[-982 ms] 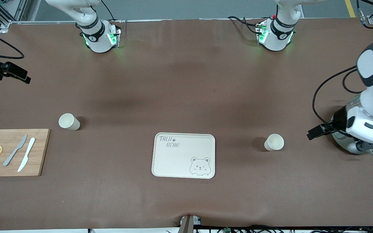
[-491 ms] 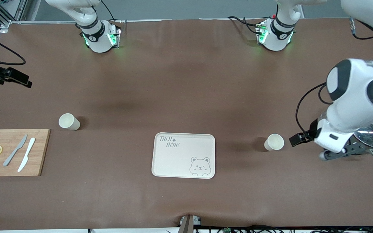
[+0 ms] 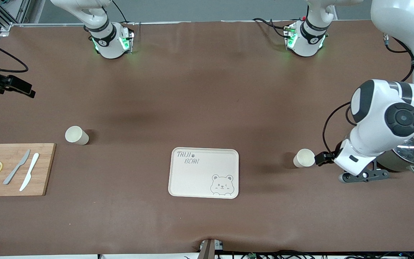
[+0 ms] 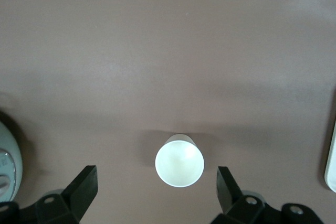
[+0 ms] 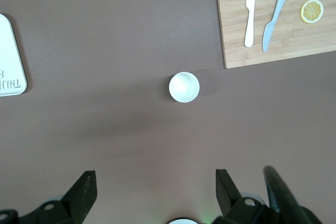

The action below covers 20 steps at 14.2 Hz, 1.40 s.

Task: Place white IKEA cup upright on tray with both arms
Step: 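Move the left gripper over the white paper cup beside the tray, then lower the left gripper around the cup rim and close it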

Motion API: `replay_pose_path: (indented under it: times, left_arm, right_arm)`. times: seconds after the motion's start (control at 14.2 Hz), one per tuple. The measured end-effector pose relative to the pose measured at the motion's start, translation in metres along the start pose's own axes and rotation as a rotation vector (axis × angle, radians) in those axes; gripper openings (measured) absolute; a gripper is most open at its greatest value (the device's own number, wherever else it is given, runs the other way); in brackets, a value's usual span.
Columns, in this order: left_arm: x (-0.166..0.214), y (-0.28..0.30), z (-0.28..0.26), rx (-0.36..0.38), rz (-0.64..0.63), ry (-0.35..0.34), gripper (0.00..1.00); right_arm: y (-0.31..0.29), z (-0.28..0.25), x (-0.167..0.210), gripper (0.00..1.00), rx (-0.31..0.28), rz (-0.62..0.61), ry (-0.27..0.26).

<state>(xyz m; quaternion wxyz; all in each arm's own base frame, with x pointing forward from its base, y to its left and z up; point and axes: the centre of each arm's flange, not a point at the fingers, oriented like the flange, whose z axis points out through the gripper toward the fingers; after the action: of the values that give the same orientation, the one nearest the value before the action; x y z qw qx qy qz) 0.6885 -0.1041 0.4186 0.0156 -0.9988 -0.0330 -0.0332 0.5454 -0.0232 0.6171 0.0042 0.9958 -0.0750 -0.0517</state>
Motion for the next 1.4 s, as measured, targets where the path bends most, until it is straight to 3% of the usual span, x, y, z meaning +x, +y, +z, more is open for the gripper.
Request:
replay_pose_path:
  times: [0.35,0.63,1.4]
  left_arm:
    - [0.007,-0.009,0.051,-0.027,-0.014,-0.048,1.0]
    - [0.001,-0.003,0.093,-0.067,-0.026,-0.041,1.0]
    - [-0.032,-0.018,0.111,-0.046,-0.036,-0.104,1.0]
  right_arm:
    - [0.0,0.004,0.003,1.0,-0.001,0.0,-0.008]
    - [0.0,0.004,0.003,1.0,-0.001,0.0,-0.008]
    - [-0.002,0.002,0.003,1.0,-0.001,-0.003,-0.002]
